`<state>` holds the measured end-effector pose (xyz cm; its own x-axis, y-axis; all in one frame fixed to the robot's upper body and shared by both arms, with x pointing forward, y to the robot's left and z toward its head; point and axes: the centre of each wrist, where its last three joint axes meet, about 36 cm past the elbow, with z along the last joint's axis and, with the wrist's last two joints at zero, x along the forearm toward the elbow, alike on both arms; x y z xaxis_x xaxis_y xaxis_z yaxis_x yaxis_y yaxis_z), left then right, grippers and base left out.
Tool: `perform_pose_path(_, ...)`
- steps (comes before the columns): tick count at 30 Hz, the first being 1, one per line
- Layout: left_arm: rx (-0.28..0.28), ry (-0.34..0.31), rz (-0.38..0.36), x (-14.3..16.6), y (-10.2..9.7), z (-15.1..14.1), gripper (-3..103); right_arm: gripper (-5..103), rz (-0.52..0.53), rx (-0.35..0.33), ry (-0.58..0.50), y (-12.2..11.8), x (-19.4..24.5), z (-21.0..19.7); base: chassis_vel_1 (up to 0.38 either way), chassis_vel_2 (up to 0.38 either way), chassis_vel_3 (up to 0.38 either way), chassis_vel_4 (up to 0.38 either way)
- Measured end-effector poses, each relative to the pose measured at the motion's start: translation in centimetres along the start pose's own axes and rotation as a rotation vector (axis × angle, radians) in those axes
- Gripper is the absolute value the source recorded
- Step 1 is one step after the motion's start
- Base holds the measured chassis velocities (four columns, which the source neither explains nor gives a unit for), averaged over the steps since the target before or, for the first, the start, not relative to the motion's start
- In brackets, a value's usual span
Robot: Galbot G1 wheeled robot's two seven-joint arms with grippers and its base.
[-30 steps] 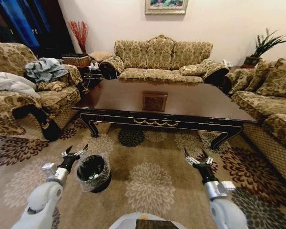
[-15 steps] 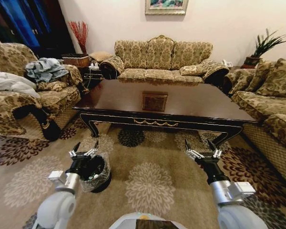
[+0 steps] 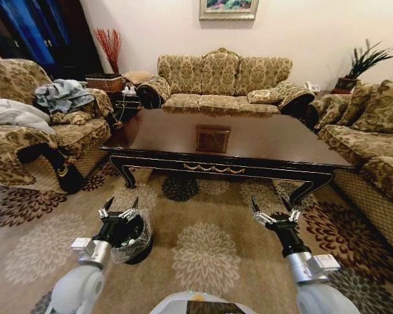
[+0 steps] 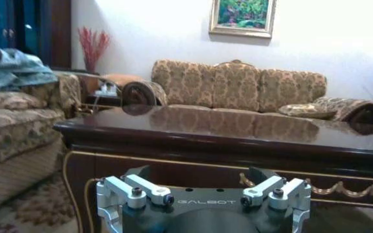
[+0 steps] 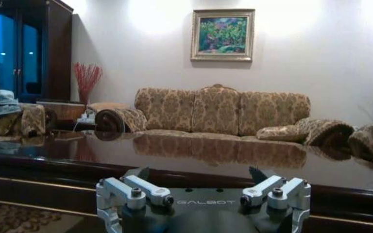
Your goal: Move to the front of the table and place the trash on the table into the trash bin.
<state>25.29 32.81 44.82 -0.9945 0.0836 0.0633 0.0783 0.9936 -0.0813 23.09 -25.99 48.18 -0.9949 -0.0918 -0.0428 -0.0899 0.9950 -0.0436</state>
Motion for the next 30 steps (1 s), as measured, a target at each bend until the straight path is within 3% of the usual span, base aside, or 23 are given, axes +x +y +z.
perform_pose_path(3,0.021,0.026,0.022,-0.1,0.0,-0.1,100,100,0.006,-0.019,0.008,0.1,0.1,-0.1,0.000,0.000,0.000,0.000)
perform_pose_path(13,0.009,0.030,0.032,-0.5,-0.2,-0.2,100,100,0.056,-0.052,0.037,0.8,0.2,-1.3,0.000,0.000,0.000,0.000)
perform_pose_path(30,0.004,0.031,0.030,-0.6,-0.4,-0.1,100,100,0.051,-0.059,0.086,0.9,0.2,-2.0,0.000,0.000,0.000,0.000)
